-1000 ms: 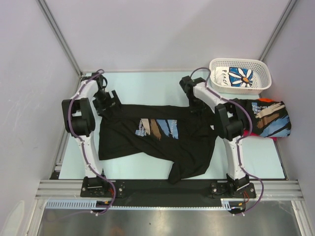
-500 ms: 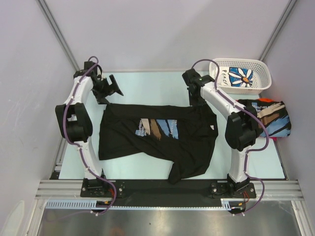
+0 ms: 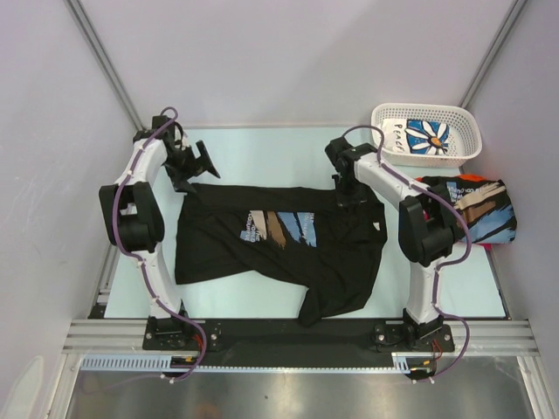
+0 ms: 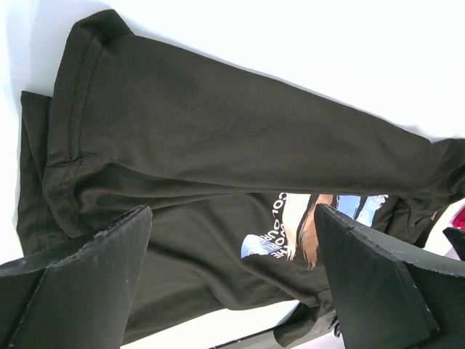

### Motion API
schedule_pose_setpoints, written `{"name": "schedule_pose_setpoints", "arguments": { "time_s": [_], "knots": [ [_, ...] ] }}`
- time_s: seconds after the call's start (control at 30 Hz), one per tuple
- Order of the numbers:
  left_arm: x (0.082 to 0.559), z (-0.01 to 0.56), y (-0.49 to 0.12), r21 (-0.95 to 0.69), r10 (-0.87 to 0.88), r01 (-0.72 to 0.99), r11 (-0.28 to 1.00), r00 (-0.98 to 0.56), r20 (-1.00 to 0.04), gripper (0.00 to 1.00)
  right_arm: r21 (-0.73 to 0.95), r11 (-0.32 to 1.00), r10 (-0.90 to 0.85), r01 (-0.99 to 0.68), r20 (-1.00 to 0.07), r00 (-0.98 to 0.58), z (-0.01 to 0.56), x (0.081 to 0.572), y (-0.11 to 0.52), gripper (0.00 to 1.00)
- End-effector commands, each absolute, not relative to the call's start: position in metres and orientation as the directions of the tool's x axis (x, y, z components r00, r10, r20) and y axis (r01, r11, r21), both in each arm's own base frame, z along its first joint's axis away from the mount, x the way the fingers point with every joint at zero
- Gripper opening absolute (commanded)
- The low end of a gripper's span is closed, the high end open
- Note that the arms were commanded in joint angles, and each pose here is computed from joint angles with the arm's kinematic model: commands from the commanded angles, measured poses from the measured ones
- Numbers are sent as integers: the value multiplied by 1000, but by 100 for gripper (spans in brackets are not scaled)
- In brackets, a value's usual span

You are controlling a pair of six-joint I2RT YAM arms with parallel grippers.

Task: Fold and stack the t-shirts
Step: Fold the flattened tshirt in 1/3 of the way

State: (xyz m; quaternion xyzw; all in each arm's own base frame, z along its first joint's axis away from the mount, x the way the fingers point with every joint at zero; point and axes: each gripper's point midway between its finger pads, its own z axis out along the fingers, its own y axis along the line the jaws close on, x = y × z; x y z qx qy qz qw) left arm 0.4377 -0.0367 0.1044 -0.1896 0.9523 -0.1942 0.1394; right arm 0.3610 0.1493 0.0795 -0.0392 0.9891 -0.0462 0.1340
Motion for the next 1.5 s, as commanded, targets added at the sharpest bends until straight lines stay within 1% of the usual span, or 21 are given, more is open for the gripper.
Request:
{"name": "schedule_pose_setpoints", "arguments": {
  "time_s": [0.0,0.57,0.7,0.8,1.03,1.07,1.1,1.2,1.3,1.43,1.47],
  "knots": [
    [436,117,-40,-445,-391,-266,855,-894,-218,100,-93,991,-113,-98,-172,-979,61,346,151,0],
    [437,116,-39,-438,-385,-261,860,-896,-222,100,-26,989,-149,-147,-70,-986,41,331,169,0],
    [437,115,-39,-437,-383,-260,861,-897,-221,100,36,984,-170,-172,-56,-984,42,330,182,0],
    [438,115,-39,-437,-381,-258,862,-898,-221,100,21,988,-152,-153,-59,-987,44,332,180,0],
    [435,109,-39,-428,-378,-265,864,-903,-205,100,225,934,-264,-278,-92,-960,65,332,226,0],
    [434,107,-38,-425,-377,-266,865,-904,-201,100,234,925,-285,-300,-98,-954,66,331,231,0],
    [434,107,-39,-427,-377,-267,864,-905,-196,100,231,924,-287,-304,-102,-952,68,331,233,0],
    [432,107,-39,-423,-375,-267,866,-906,-197,100,113,960,-241,-255,-120,-963,64,337,211,0],
    [432,107,-38,-419,-374,-266,868,-906,-199,100,71,976,-196,-205,-120,-973,60,342,191,0],
    [432,105,-38,-419,-372,-267,868,-907,-195,100,22,984,-174,-176,-75,-982,47,333,170,0],
    [432,106,-38,-420,-372,-265,868,-907,-197,100,-9,985,-175,-175,-79,-981,45,334,163,0]
  ]
}}
